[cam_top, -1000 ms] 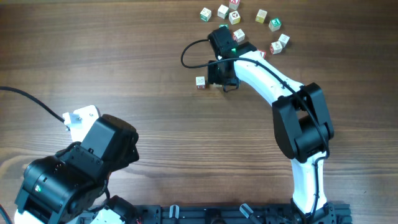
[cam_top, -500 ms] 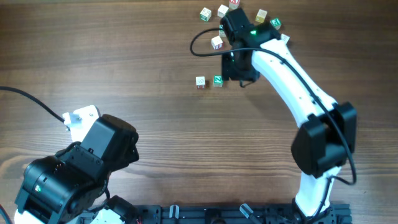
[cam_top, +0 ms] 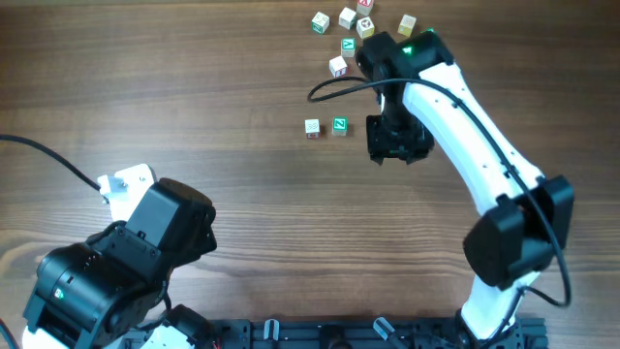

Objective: Form a horizontal line
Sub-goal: 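Open the right gripper and lift off the green Z block, then retract the right gripper toward the right side of the table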

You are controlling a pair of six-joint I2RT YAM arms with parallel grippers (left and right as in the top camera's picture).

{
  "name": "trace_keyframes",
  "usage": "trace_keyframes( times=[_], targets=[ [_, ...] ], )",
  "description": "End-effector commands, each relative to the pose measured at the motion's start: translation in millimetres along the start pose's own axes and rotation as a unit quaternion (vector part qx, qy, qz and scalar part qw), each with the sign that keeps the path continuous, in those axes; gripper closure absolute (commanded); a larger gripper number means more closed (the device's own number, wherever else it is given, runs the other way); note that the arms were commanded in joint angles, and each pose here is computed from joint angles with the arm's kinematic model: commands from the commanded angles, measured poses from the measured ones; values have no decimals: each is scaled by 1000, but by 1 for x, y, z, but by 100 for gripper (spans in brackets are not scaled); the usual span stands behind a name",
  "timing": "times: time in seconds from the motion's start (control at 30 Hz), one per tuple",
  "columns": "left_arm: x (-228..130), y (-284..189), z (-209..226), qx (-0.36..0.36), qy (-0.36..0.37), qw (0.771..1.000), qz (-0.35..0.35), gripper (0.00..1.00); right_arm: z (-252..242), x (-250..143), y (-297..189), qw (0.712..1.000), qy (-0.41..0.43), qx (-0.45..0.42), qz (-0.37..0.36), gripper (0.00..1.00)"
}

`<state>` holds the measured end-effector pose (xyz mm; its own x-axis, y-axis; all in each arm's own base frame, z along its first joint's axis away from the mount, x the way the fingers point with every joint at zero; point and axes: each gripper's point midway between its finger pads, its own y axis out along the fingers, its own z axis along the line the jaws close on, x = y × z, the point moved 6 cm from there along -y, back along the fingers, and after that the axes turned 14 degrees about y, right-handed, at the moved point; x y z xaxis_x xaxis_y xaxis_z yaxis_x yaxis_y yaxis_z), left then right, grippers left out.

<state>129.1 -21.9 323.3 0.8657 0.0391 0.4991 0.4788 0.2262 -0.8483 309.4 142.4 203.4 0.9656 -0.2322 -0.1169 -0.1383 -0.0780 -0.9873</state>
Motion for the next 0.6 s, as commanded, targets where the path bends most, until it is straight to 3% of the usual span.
trace_keyframes(
  times=[0.0, 0.27, 0.47, 0.57],
  targets=[
    [0, -1, 1, -2, -3, 1000, -2, 0, -14, -15, -42, 997, 14, 37, -61, 34],
    [0, -1, 1, -2, -3, 1000, -2, 0, -43, -56, -103, 982, 37, 126, -139, 28],
    [0, -1, 1, -2, -3, 1000, -2, 0, -73, -93, -140, 960, 52, 184, -203, 2],
    [0, -1, 1, -2, -3, 1000, -2, 0, -90, -113, -156, 946, 51, 213, -237, 0]
  ],
)
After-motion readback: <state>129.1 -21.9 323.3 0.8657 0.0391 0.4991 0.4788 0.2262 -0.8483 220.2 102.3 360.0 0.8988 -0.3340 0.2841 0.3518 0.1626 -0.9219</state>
